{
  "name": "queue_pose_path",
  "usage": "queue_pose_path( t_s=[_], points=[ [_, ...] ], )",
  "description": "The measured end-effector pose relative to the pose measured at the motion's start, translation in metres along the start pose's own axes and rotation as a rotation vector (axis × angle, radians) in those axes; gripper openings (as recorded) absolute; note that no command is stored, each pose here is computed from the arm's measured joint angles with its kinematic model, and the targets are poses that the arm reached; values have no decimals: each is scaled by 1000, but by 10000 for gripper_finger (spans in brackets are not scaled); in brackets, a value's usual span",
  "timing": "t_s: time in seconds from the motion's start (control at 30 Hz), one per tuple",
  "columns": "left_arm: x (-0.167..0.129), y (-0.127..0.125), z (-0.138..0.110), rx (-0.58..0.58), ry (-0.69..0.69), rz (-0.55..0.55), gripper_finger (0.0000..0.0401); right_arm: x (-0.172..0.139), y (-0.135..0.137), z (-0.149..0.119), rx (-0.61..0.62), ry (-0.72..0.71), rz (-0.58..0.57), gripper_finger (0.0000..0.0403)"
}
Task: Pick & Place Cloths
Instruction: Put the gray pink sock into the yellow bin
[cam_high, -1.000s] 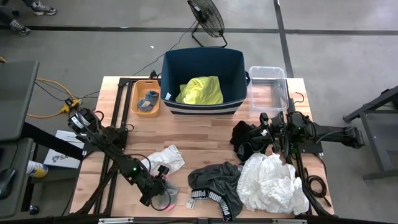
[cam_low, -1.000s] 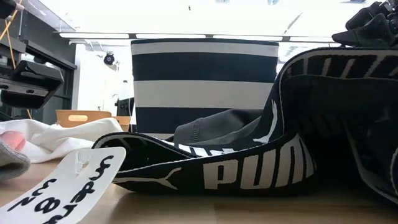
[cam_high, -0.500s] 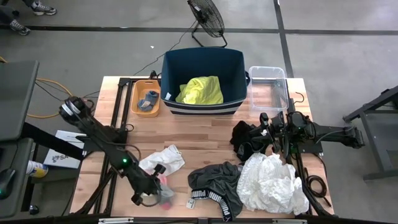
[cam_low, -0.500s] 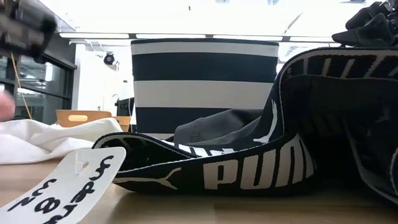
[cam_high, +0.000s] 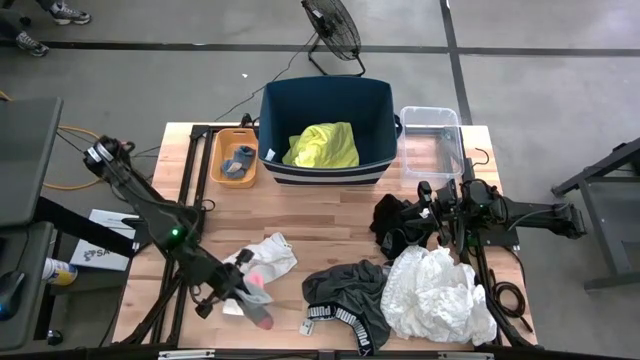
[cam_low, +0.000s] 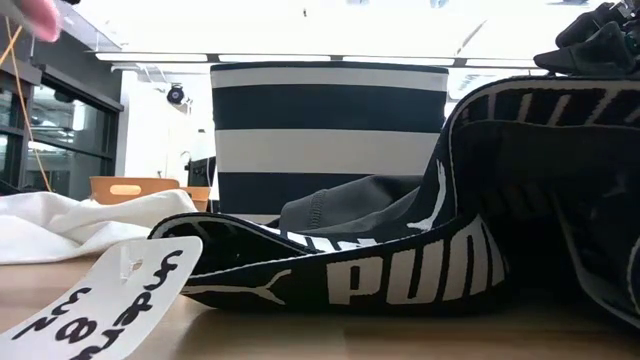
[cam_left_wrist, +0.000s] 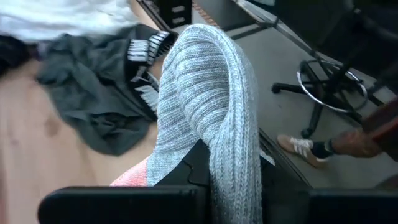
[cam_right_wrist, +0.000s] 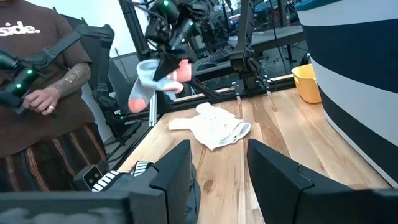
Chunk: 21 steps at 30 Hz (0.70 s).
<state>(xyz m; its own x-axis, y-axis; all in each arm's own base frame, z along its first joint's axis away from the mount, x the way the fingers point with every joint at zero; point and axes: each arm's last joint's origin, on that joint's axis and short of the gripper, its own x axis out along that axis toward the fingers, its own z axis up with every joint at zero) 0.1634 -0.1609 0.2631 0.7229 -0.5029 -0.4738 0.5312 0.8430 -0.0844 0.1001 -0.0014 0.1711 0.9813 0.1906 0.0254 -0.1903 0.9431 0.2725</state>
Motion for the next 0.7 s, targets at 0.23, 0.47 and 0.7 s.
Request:
queue_pose_path(
  t_s=[0.23,0.47,0.7],
  points=[
    [-30,7,4,-6,-41,67,24,0,0,0,0,0,0,149],
    [-60,15,2,-12,-74,169,24,0,0,0,0,0,0,149],
    [-83,26,-8,-35,-62,300,24,0,0,0,0,0,0,149]
  ],
)
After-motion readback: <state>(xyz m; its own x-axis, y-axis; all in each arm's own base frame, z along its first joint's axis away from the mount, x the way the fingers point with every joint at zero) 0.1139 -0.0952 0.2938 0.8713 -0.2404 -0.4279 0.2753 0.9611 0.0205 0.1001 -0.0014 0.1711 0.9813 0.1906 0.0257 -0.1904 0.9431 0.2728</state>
